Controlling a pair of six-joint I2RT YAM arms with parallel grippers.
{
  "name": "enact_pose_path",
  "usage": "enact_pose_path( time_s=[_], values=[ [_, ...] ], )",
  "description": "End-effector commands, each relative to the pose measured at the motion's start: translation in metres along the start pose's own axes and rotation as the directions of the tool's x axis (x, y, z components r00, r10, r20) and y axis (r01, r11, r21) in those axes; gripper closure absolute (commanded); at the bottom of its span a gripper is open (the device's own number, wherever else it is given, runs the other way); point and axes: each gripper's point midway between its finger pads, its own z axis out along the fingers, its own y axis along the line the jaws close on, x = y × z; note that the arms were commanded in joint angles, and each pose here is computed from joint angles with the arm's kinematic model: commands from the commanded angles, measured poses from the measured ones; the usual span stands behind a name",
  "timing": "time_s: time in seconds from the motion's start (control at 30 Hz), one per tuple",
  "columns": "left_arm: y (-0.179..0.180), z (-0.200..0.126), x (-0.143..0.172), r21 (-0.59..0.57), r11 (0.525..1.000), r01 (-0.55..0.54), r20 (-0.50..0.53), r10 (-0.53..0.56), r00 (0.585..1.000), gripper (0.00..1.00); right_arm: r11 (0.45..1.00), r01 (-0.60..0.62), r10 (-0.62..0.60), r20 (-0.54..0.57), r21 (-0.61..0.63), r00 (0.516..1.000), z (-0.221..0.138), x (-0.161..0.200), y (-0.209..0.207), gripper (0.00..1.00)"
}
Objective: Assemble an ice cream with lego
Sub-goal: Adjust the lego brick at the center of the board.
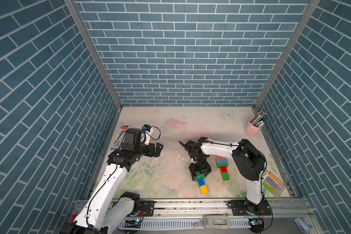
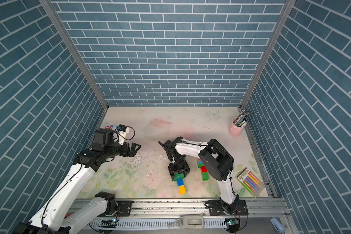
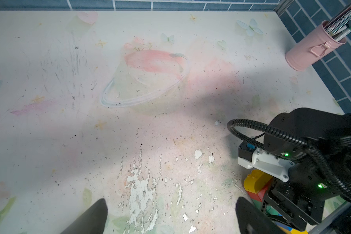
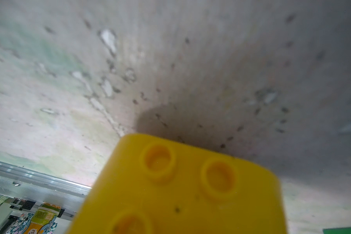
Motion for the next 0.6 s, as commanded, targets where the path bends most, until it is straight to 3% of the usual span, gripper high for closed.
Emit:
enact_pose_path(
  time_s=[0.0, 0.07, 0.2, 0.37, 0.57],
  values=[
    [0.005, 0.002, 0.002, -0.019, 1.0, 0.011, 0.0, -0.011, 1.0, 0.0, 0.997, -0.006, 0.002, 0.053, 0.077, 0.999, 0.005, -0.008, -0.018, 0.22],
    [0.005, 0.002, 0.001, -0.019, 1.0, 0.014, 0.004, -0.014, 1.0, 0.0, 0.998, -0.005, 0.001, 0.063, 0.067, 0.998, 0.004, -0.008, -0.018, 0.04],
    [0.007, 0.002, -0.001, -0.028, 0.999, 0.016, 0.01, -0.016, 1.0, 0.0, 0.997, 0.006, -0.013, 0.1, 0.077, 0.995, -0.002, -0.011, -0.02, 0.03],
    [0.012, 0.005, 0.0, -0.051, 0.998, 0.026, 0.042, -0.024, 0.999, 0.0, 0.993, 0.024, -0.052, 0.251, 0.112, 0.967, -0.036, -0.021, -0.026, 0.02],
    [0.022, 0.0, -0.002, -0.103, 0.994, 0.032, 0.159, -0.015, 0.987, 0.0, 0.986, 0.061, -0.13, 0.48, 0.156, 0.868, -0.09, -0.035, -0.031, 0.02]
  ],
)
